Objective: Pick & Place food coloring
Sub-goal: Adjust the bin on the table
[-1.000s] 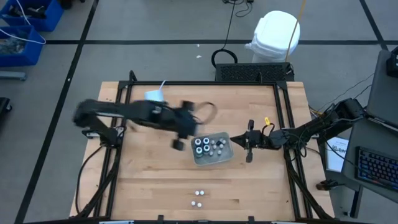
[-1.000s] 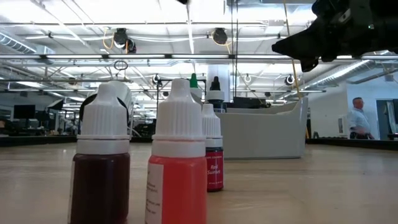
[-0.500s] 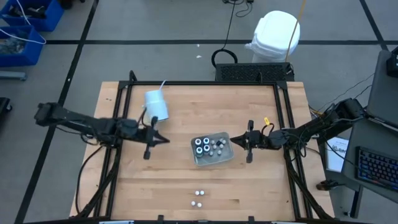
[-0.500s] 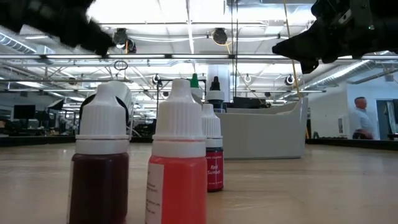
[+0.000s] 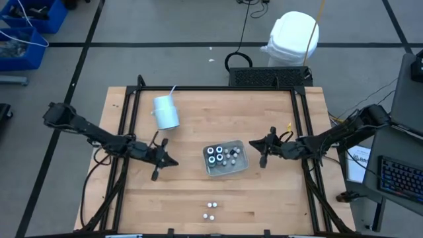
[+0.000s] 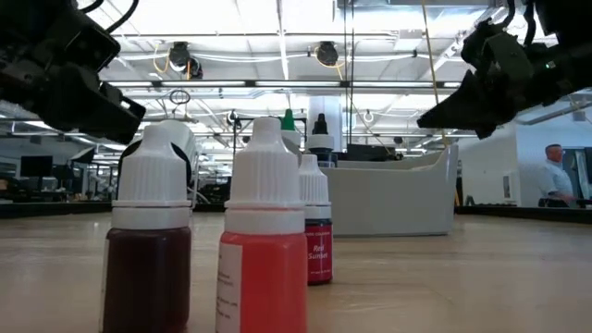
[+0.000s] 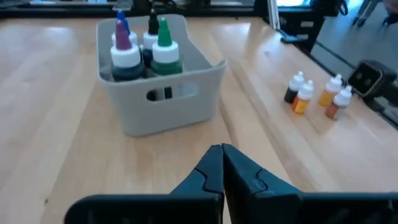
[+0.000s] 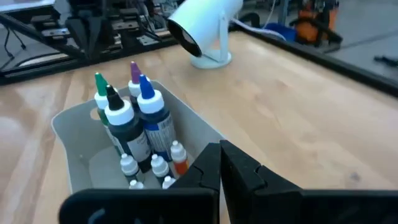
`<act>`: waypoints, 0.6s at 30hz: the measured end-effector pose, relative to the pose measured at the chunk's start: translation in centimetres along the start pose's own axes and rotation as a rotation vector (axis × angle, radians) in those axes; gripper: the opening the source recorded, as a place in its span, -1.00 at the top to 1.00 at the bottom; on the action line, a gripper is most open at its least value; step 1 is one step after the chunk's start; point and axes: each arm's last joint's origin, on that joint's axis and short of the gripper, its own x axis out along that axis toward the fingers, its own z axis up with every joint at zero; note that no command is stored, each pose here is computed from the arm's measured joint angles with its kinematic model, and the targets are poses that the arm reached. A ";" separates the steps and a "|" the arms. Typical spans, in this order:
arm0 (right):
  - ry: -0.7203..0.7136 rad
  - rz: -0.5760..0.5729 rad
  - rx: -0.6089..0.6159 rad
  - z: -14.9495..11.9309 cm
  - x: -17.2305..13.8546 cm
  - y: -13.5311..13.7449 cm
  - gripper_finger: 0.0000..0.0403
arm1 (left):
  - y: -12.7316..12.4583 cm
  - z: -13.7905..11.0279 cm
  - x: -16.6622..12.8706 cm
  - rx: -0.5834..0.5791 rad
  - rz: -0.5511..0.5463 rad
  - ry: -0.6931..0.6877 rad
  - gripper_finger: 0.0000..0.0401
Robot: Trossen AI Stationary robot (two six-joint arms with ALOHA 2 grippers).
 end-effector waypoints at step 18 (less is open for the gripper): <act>0.268 -0.018 0.176 -2.7 0.0 -0.7 1.00 | -0.3 0.2 7.6 0.050 0.097 0.161 0.96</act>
